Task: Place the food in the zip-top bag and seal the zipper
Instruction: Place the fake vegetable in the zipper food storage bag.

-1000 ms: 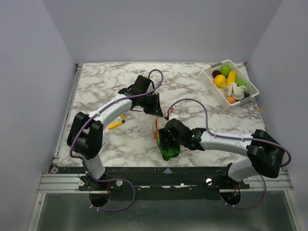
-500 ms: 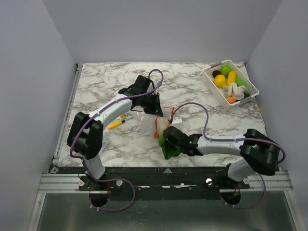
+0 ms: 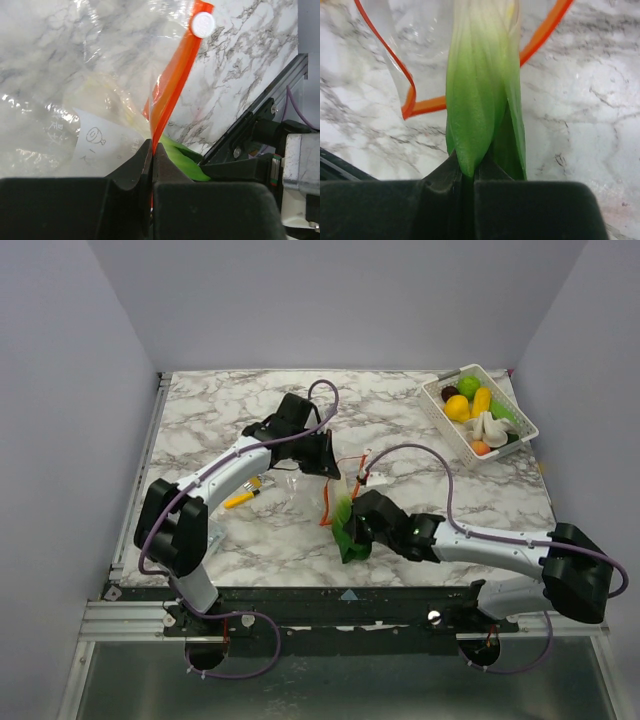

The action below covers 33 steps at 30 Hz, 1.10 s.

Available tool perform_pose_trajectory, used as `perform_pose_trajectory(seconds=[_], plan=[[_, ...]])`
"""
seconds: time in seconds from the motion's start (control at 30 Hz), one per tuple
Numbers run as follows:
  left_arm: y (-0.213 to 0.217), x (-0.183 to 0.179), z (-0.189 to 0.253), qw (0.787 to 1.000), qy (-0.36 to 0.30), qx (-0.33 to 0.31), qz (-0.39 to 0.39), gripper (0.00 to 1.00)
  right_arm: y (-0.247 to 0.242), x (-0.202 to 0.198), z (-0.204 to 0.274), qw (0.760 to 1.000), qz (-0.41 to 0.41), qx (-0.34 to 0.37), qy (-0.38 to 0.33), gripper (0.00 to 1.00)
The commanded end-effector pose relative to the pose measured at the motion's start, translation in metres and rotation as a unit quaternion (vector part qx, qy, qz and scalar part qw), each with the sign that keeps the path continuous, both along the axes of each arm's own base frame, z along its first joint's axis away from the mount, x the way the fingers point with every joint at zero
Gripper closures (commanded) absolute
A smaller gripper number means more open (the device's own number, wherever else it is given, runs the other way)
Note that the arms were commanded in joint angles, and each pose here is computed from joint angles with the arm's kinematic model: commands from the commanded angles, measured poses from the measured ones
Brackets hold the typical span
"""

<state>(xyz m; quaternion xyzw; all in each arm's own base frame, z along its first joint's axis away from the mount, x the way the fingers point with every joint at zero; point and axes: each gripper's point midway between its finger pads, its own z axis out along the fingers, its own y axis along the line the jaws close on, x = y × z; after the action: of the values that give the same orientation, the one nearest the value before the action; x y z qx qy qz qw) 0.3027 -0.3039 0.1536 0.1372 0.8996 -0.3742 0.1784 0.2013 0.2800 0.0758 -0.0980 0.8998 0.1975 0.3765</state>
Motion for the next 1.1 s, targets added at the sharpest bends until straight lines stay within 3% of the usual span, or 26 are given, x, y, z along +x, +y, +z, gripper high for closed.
perform_pose_trajectory(seconds=[0.0, 0.23, 0.43, 0.57, 0.73, 0.83, 1.07], plan=[[-0.005, -0.002, 0.032, 0.998, -0.065, -0.017, -0.016, 1.00, 0.013, 0.016, 0.037, 0.999, 0.012, 0.030, 0.015, 1.00], [-0.010, -0.013, 0.051, 0.993, -0.106, -0.033, -0.037, 1.00, 0.024, 0.039, 0.076, 0.992, 0.042, 0.105, 0.055, 1.00], [-0.015, -0.024, 0.068, 0.988, -0.125, -0.068, -0.056, 1.00, 0.006, 0.070, 0.101, 0.986, -0.016, 0.167, 0.024, 1.00], [-0.022, -0.035, 0.075, 0.986, -0.109, -0.099, -0.076, 1.00, -0.004, 0.082, 0.121, 0.962, -0.042, 0.271, -0.007, 1.00], [-0.029, -0.048, 0.087, 0.980, -0.092, -0.144, -0.097, 1.00, -0.004, 0.092, 0.137, 0.945, -0.069, 0.320, -0.024, 1.00], [-0.034, -0.057, 0.095, 0.975, -0.080, -0.176, -0.114, 1.00, 0.003, 0.094, 0.144, 0.922, -0.061, 0.380, -0.043, 1.00], [-0.045, -0.071, 0.101, 0.960, -0.032, -0.239, -0.140, 1.00, 0.002, 0.121, 0.114, 0.928, -0.094, 0.354, -0.072, 1.00]])
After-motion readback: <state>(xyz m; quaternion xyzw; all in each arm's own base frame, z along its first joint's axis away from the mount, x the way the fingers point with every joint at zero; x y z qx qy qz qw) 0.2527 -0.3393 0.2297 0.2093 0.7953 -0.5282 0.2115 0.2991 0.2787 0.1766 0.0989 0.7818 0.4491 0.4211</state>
